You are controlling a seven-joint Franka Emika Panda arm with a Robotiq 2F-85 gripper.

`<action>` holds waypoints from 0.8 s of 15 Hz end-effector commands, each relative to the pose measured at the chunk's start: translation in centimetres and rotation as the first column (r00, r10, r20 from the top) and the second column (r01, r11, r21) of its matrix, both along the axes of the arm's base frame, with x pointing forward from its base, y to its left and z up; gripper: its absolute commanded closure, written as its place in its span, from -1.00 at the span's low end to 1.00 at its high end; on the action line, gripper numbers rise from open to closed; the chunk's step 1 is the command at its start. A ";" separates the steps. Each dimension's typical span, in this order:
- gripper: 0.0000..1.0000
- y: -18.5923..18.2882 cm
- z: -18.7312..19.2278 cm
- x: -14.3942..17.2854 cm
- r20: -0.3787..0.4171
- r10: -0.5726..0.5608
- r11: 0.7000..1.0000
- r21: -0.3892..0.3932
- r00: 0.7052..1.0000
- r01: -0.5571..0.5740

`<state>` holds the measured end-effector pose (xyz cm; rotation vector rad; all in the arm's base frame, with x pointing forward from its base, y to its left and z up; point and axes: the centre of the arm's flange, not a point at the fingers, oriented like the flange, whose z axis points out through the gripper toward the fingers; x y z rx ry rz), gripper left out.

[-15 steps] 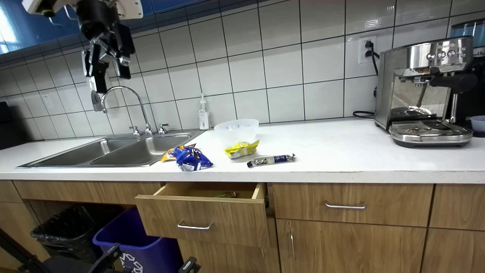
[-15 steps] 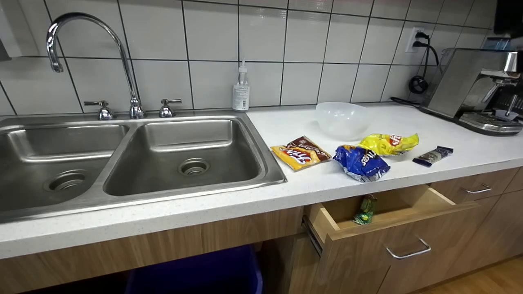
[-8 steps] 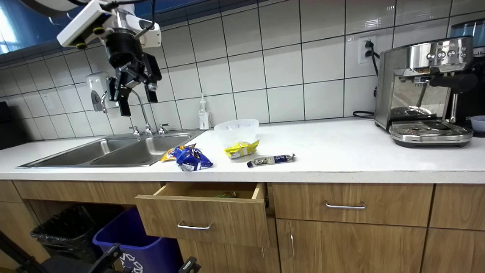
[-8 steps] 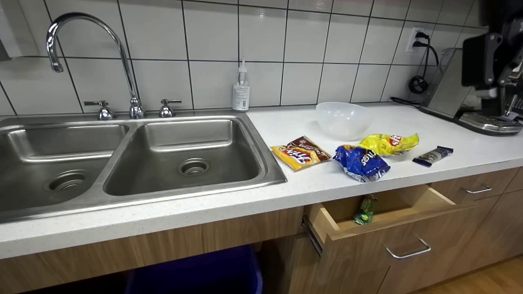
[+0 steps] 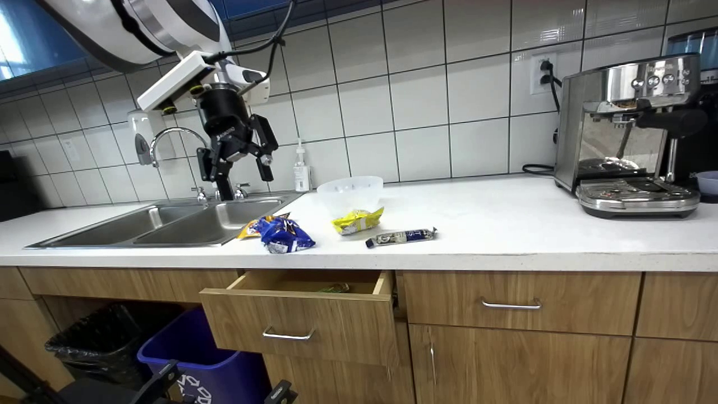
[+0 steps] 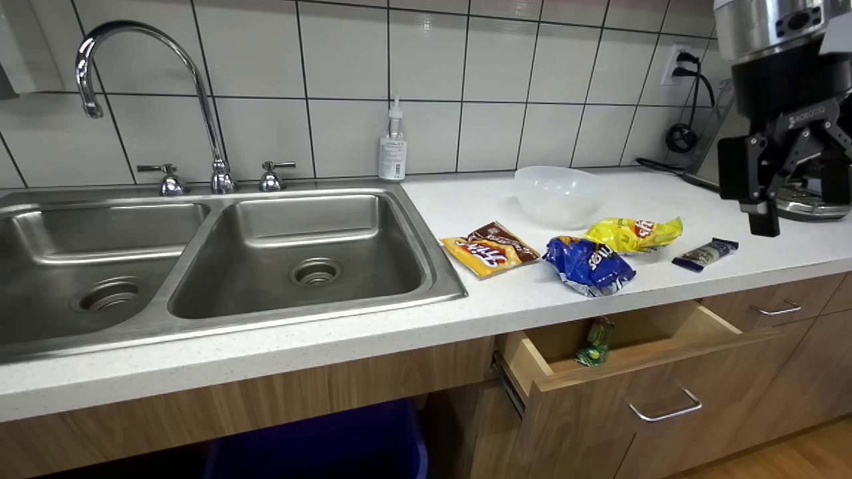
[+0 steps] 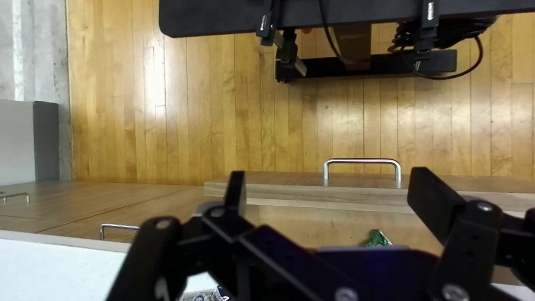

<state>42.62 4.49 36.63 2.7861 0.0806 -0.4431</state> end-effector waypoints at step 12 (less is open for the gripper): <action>-1.00 -0.8 -2.3 0.3 -0.046 0.007 1.000 -0.022 0.999 -0.008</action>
